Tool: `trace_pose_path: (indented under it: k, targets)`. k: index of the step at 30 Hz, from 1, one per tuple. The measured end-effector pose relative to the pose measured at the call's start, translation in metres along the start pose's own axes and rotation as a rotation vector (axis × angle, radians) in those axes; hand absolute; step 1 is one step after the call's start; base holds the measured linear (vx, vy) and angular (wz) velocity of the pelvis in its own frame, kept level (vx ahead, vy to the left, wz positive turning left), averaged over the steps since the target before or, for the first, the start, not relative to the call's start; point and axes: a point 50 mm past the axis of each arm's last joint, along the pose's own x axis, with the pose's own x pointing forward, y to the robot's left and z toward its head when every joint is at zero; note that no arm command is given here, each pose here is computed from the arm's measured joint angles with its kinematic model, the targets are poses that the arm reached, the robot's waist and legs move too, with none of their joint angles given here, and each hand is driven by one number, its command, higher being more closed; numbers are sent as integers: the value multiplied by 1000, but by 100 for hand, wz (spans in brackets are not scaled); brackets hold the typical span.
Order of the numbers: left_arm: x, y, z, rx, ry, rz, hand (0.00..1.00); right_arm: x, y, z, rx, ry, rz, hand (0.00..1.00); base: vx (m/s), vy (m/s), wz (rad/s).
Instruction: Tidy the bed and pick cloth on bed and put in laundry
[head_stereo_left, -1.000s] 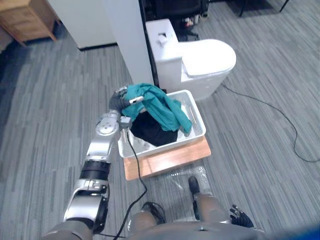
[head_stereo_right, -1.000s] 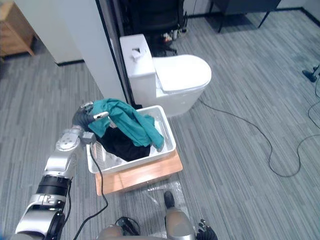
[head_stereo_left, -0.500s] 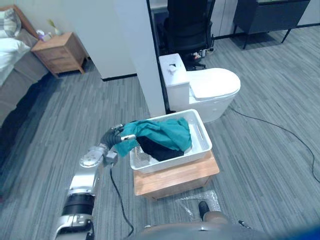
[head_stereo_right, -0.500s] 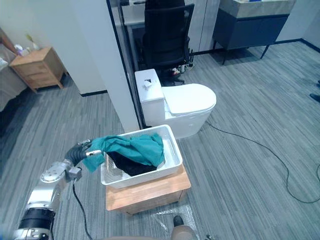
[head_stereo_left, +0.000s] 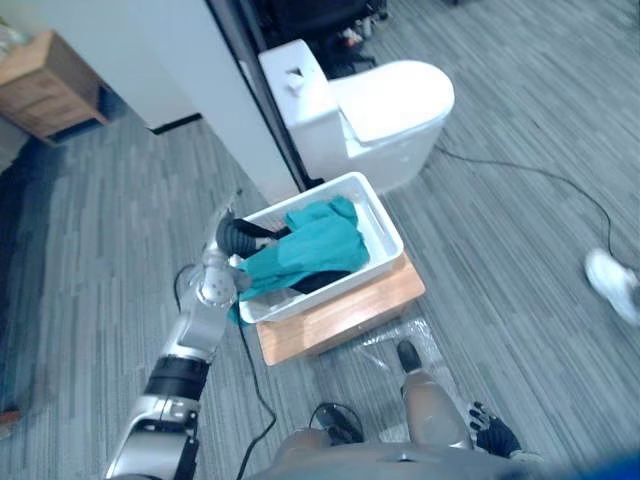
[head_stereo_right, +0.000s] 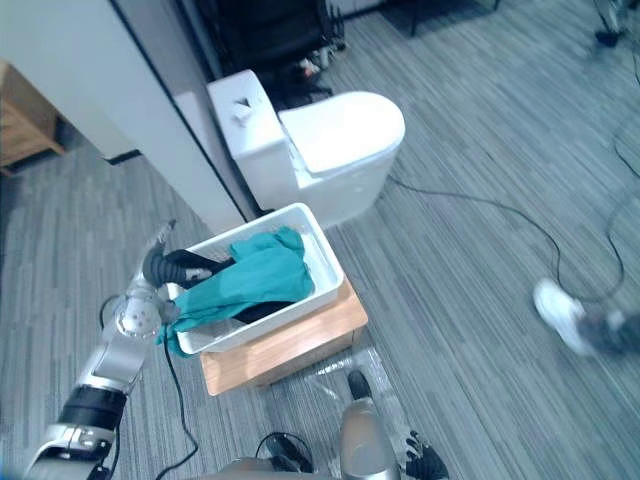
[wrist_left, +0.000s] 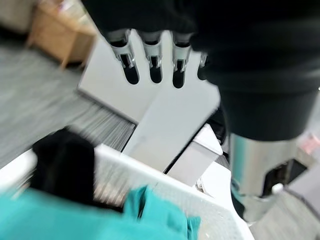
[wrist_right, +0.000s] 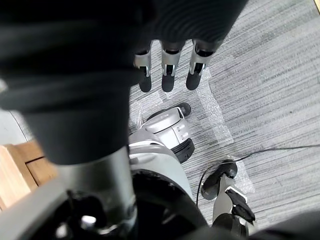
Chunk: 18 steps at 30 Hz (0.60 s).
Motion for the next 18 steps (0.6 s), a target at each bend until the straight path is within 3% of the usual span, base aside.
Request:
trace_pose_path:
  k: [4, 11, 15, 18]
  targets:
    - [16, 19, 13, -73, -11, 114, 0, 1, 2, 9, -1, -45, 8, 0, 36, -19, -13]
    - [23, 59, 17, -421, -10, 244, 0, 0, -4, 14, 22, -84, -45, 0, 18, -13, 15]
    - [-1, 109, 14, -583, -101, 307, 0, -3, -5, 11, 3, -70, -61, 0, 33, -9, 62]
    - [-24, 118, -10, -661, -44, 307, 0, -6, -5, 3, 7, -25, -74, 0, 48, -10, 48]
